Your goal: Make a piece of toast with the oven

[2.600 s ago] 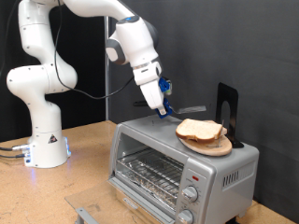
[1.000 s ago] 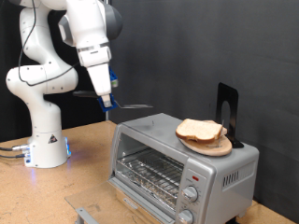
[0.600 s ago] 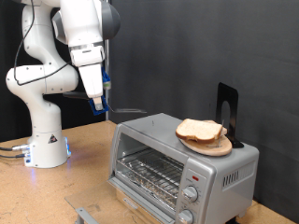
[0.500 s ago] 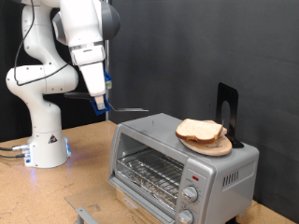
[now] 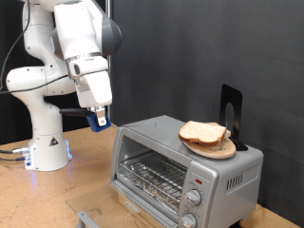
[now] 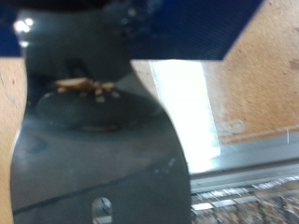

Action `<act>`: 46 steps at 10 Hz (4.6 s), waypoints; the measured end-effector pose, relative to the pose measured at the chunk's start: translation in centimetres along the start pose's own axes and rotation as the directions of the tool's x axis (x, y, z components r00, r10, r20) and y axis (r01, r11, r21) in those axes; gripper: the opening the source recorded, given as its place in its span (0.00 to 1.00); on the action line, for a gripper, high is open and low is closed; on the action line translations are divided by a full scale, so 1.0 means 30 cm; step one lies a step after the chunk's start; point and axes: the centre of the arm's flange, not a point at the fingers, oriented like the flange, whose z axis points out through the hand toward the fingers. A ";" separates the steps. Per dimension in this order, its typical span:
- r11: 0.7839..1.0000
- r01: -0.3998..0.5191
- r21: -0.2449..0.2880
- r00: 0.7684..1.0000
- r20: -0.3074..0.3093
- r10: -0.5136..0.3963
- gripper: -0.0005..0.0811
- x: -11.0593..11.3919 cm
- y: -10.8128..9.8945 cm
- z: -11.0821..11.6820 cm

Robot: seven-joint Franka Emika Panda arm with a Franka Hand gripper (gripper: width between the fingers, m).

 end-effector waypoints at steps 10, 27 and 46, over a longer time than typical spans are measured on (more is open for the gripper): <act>0.998 -0.060 0.037 0.997 0.050 0.058 0.50 0.159 0.150 0.095; 0.998 -0.014 0.064 0.999 0.038 0.012 0.50 0.378 0.033 0.149; 0.995 -0.027 0.100 1.000 0.010 0.026 0.50 0.376 0.008 0.029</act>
